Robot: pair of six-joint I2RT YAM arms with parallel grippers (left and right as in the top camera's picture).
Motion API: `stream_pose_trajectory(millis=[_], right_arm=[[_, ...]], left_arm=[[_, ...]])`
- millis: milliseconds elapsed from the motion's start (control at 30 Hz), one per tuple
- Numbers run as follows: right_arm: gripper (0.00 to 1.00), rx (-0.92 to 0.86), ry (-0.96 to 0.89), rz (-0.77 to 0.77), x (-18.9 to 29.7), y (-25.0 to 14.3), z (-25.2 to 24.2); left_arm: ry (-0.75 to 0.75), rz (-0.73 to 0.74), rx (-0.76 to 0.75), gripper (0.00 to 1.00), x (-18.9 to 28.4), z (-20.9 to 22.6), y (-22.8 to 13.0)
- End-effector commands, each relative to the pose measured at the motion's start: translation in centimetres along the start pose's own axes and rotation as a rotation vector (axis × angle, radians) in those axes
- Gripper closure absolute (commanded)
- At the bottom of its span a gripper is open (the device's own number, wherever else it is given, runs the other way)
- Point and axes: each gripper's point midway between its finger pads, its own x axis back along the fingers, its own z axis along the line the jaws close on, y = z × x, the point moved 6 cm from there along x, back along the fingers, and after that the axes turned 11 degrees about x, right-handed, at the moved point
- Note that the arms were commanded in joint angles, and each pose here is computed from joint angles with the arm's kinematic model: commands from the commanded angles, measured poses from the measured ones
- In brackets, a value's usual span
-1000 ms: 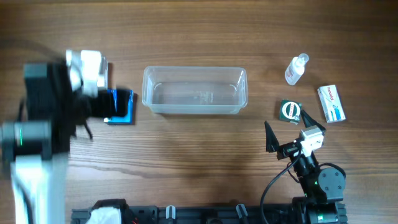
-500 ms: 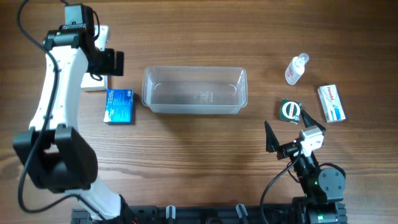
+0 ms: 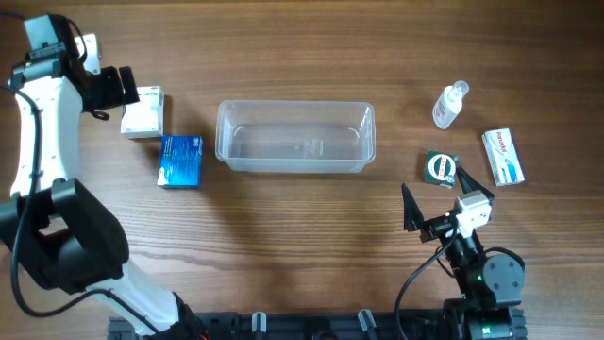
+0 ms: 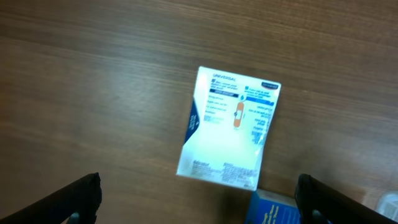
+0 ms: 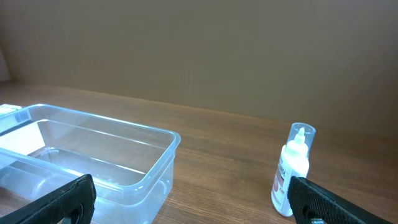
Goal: Pack container
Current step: 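Reach the left gripper to the white Hansaplast box and grasp it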
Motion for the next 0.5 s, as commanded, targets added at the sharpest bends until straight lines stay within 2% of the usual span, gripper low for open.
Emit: stream_pose_trajectory(millis=[0,467], right_arm=[[0.00,0.007,-0.012,-0.006,0.0,0.1,-0.2],[0.00,0.007,-0.012,-0.006,0.0,0.1,-0.2]], left_arm=[[-0.148,0.047,-0.068,0.00,-2.0,-1.4,-0.2],[-0.169,0.119,-0.096,0.00,-9.0,-1.8,-1.3]])
